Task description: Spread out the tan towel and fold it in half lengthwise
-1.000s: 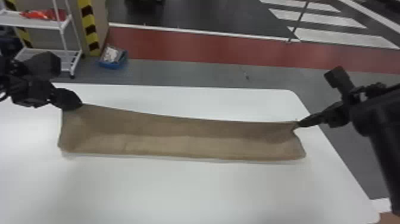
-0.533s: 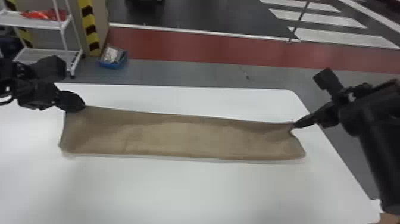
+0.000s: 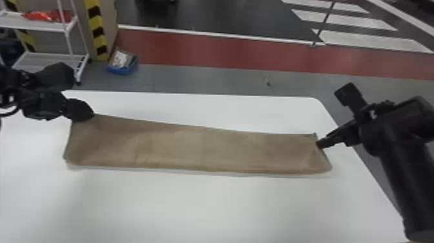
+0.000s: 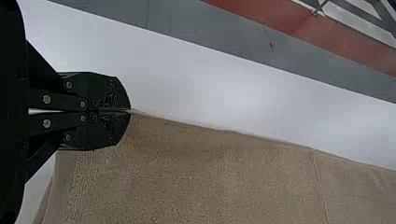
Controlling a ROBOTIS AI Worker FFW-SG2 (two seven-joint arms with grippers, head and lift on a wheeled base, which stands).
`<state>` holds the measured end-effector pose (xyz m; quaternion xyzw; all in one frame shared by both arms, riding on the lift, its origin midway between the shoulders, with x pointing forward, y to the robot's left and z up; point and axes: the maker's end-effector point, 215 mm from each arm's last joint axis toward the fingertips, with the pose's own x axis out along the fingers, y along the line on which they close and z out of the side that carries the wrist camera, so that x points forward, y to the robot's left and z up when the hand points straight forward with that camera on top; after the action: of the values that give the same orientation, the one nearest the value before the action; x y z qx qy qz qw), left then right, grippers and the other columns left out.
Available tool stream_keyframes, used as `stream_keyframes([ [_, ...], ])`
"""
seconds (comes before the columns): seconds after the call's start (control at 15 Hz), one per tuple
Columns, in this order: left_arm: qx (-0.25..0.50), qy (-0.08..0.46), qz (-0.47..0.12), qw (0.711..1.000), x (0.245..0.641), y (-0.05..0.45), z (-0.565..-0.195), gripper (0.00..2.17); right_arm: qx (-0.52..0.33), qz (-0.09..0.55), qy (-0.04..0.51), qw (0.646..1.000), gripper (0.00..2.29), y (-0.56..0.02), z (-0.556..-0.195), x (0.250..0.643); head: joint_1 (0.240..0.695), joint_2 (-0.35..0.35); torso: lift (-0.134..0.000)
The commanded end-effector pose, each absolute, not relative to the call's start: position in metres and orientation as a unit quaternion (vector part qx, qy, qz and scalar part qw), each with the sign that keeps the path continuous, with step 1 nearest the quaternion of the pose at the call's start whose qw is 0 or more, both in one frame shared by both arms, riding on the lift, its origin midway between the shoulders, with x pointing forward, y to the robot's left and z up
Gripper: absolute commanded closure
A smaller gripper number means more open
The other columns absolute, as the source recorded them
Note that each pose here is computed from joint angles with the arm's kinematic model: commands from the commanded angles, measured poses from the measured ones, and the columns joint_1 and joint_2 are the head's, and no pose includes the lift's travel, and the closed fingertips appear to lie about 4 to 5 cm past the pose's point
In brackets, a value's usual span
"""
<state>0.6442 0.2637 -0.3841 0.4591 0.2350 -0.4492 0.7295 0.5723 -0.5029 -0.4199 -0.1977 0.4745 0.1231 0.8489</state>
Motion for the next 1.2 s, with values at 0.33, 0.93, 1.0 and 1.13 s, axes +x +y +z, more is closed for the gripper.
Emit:
stream_keyframes([
  [0.33, 0.451, 0.218, -0.436, 0.748, 0.646, 0.263, -0.389, 0.85, -0.178, 0.112, 0.452, 0.867, 0.08, -0.512, -0.41, 0.552, 0.695, -0.214, -0.12],
  [0.93, 0.395, 0.166, -0.401, 0.81, 0.645, 0.278, -0.354, 0.03, -0.073, 0.078, 0.45, 0.887, 0.09, -0.525, -0.398, 0.526, 0.695, -0.232, -0.12],
  [1.0, 0.376, 0.167, -0.388, 0.825, 0.646, 0.29, -0.349, 0.04, -0.037, 0.067, 0.453, 0.888, 0.09, -0.529, -0.394, 0.521, 0.695, -0.233, -0.12],
  [1.13, 0.32, 0.193, -0.364, 0.853, 0.647, 0.31, -0.352, 0.04, 0.033, 0.046, 0.453, 0.89, 0.09, -0.531, -0.386, 0.516, 0.695, -0.225, -0.12],
])
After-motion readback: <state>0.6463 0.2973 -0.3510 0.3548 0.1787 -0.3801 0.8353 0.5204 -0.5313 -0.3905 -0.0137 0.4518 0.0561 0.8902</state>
